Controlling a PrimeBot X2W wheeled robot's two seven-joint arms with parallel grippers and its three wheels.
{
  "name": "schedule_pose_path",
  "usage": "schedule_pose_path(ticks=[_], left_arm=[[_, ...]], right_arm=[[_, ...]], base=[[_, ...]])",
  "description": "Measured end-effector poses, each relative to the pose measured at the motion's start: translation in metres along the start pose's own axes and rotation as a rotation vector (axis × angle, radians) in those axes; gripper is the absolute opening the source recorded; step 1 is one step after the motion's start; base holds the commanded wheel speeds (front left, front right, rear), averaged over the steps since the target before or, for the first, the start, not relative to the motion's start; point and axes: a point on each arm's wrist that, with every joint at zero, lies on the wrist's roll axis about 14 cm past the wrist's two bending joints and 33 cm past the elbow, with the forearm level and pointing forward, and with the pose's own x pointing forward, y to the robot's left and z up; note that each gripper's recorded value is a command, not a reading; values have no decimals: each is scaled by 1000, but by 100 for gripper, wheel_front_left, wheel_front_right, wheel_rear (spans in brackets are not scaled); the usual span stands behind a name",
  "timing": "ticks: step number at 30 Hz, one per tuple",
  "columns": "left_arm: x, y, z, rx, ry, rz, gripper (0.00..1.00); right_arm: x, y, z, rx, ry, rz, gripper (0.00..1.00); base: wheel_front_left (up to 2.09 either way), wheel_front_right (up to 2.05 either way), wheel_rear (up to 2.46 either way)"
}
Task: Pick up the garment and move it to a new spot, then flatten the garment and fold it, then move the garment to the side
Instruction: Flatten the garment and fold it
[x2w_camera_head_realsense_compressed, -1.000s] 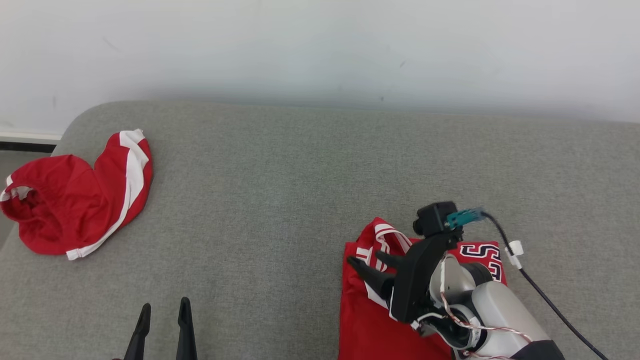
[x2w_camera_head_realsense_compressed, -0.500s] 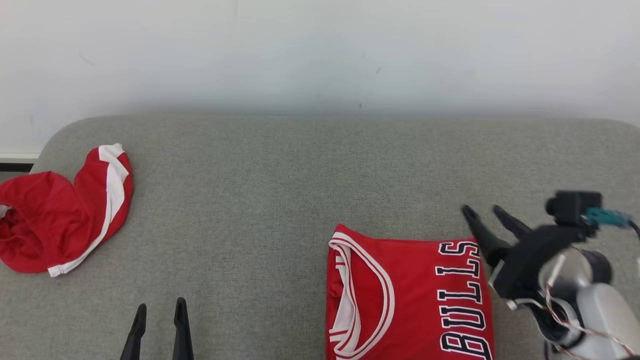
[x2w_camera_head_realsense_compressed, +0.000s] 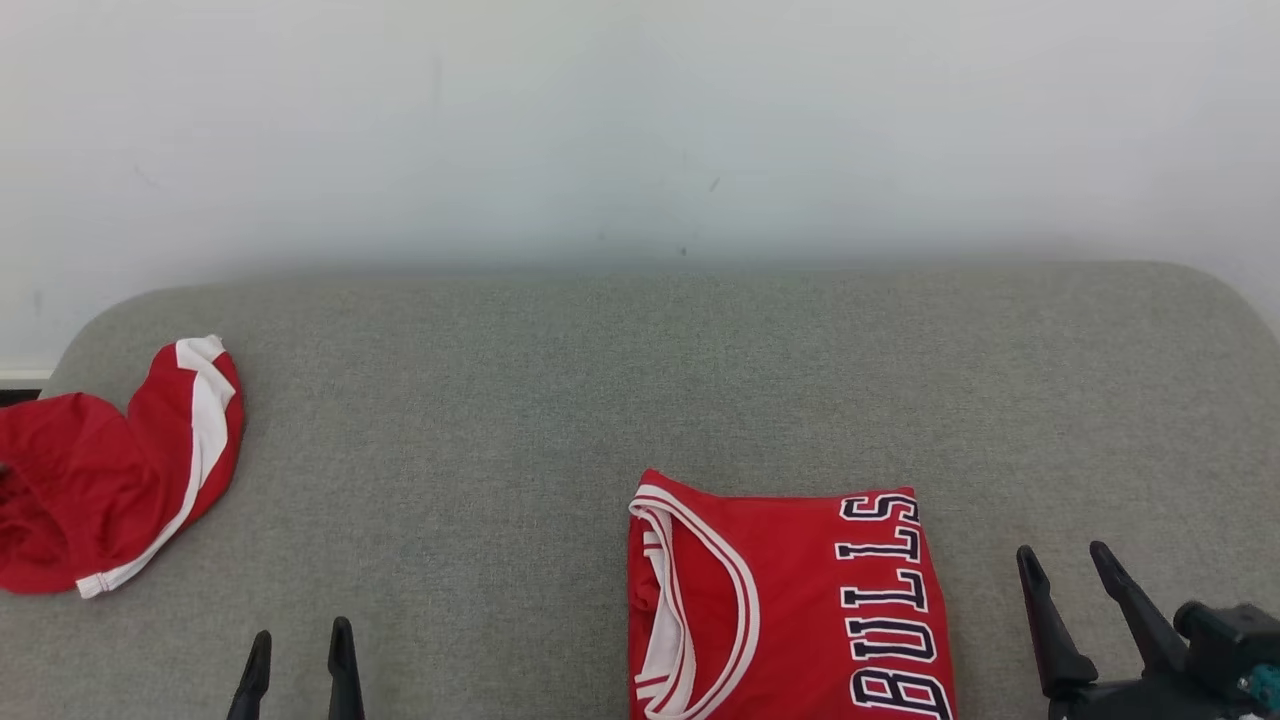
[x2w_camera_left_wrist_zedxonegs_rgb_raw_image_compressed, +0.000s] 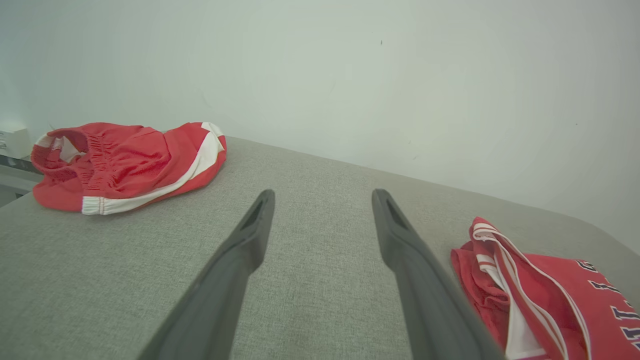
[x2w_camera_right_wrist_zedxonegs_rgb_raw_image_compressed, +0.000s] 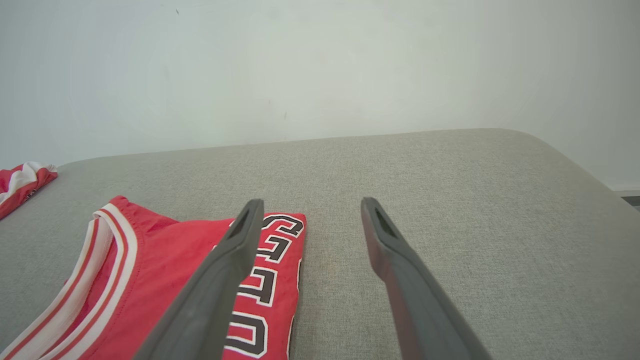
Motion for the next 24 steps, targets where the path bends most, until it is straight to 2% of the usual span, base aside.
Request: schedule_pose_path(ticks=[4, 9, 24], left_arm=[[2, -2, 3, 4, -9, -14, 100], [3, -6, -2, 9, 5, -36, 100], [-6, -5, -12, 6, 41, -39, 100]], right_arm=[[-17, 1, -3, -2, -58, -9, 100], [-33, 1, -17, 22, -48, -31, 100], [-41, 14, -28, 48, -33, -9, 100]], base=[[0, 0, 0], [0, 0, 0], [0, 0, 0]])
